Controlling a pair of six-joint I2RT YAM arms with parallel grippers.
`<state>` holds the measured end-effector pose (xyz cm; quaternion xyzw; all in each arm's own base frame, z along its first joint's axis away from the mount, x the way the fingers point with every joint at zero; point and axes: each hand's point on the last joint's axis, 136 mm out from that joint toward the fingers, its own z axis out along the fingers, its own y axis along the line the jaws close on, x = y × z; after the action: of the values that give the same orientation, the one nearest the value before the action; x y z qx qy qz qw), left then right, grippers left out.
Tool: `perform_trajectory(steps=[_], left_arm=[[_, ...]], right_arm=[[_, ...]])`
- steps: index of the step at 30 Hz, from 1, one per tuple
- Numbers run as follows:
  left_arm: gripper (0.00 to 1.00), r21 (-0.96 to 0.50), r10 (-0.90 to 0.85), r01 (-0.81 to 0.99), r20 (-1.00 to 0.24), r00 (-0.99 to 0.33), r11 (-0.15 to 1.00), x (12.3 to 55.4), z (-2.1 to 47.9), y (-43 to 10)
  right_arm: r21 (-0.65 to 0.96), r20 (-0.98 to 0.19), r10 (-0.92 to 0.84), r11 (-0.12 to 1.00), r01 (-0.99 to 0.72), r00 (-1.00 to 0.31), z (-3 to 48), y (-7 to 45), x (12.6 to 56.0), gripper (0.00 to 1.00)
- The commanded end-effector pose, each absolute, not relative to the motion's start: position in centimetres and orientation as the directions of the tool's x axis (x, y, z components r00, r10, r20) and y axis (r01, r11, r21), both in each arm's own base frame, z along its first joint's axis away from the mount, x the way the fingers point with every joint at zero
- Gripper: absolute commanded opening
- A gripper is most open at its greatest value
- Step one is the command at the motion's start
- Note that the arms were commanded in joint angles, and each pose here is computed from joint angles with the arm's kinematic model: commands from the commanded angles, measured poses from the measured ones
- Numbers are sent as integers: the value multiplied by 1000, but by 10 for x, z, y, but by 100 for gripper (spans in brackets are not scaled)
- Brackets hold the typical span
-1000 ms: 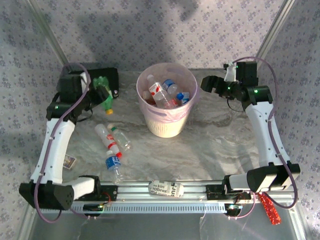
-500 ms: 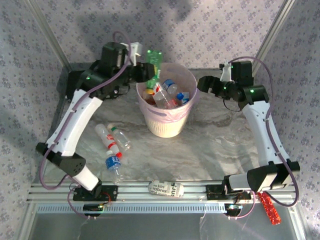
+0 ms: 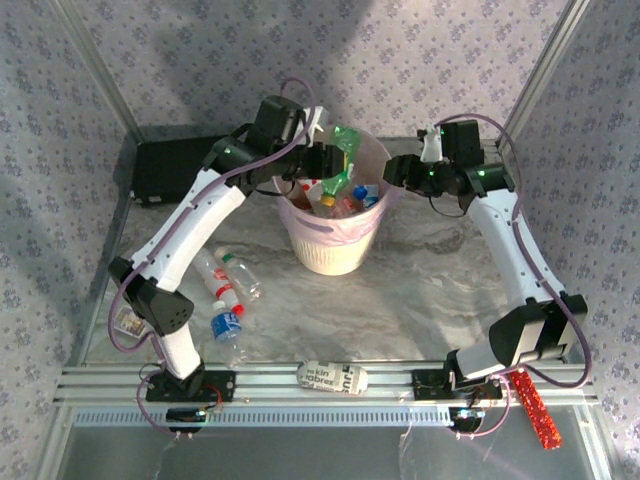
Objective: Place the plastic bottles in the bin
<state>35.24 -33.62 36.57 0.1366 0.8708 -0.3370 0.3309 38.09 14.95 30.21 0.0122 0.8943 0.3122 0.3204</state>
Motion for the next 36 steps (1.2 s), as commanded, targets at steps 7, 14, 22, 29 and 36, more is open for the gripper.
perform_trajectory(steps=[7,14,22,29,36], left_arm=[[68,-517,14,485,-674,-739,705,351,368,-347],[93,-471,-4,491,-724,-689,733,347,390,-327],[92,-425,-61,379,-727,-684,822,331,396,-253],[88,-448,-262,11,-542,-798,894,289,301,-128],[85,-491,-471,-295,-283,-835,819,230,186,-76]], right_arm=[[587,-552,213,786,-194,-806,299,160,383,49],[584,-547,210,789,-191,-810,295,162,386,49],[576,-554,203,794,-195,-808,297,161,389,48],[567,-560,192,798,-204,-806,298,163,389,48],[551,-564,181,809,-204,-806,299,161,388,48]])
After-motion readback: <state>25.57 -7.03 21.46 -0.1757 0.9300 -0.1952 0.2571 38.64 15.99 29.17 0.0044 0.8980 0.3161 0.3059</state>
